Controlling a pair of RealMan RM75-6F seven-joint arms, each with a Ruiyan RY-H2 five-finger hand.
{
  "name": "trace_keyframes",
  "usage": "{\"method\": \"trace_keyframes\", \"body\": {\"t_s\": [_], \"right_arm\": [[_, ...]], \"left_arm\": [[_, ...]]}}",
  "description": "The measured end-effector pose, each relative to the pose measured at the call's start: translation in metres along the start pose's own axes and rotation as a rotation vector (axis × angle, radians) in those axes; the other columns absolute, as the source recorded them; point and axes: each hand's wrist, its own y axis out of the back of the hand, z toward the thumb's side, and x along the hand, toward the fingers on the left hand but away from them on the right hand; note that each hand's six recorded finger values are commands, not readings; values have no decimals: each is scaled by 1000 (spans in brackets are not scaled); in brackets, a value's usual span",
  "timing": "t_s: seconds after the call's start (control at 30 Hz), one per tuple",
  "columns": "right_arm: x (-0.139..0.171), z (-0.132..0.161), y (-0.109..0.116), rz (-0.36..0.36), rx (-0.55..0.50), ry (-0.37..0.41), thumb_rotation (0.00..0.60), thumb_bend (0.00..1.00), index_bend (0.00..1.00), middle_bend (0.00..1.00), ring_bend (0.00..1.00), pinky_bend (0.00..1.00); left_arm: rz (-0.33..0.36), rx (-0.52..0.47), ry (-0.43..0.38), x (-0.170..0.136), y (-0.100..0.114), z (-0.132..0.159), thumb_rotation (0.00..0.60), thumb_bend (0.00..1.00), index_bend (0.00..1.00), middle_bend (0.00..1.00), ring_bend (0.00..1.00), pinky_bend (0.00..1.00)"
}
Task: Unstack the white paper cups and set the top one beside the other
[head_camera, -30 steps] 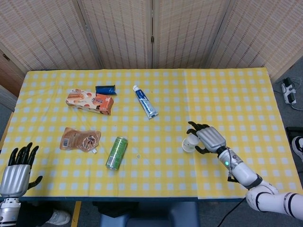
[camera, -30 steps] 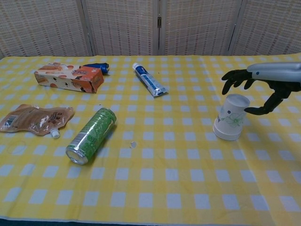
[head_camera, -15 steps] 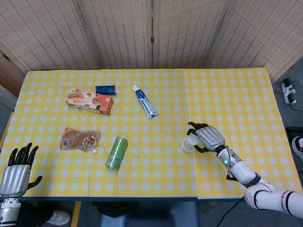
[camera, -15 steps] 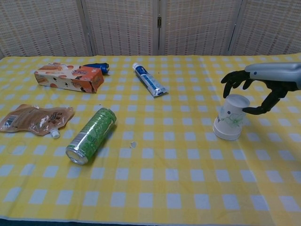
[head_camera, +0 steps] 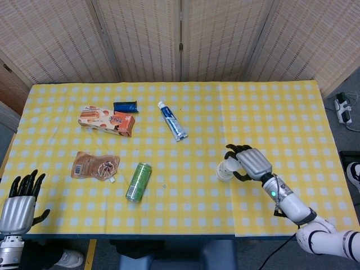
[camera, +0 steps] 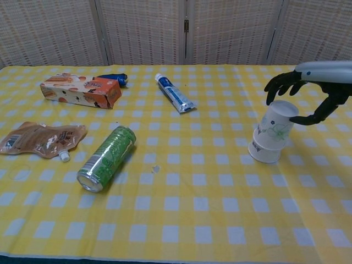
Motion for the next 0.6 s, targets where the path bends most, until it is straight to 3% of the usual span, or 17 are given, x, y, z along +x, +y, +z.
{"method": "trace_keyframes", "body": {"t_s": [0.33, 0.6], "right_arm": [[33, 1, 33, -85, -7, 23, 600, 429, 410, 175, 207, 197], [54, 18, 55, -136, -32, 95, 600, 429, 413, 185, 214, 197]], "left_arm": [[6, 0, -3, -1, 3, 1, 600, 227, 34, 43, 96, 0], [11, 1, -16, 0, 4, 6, 600, 227, 34, 43, 96, 0]]}}
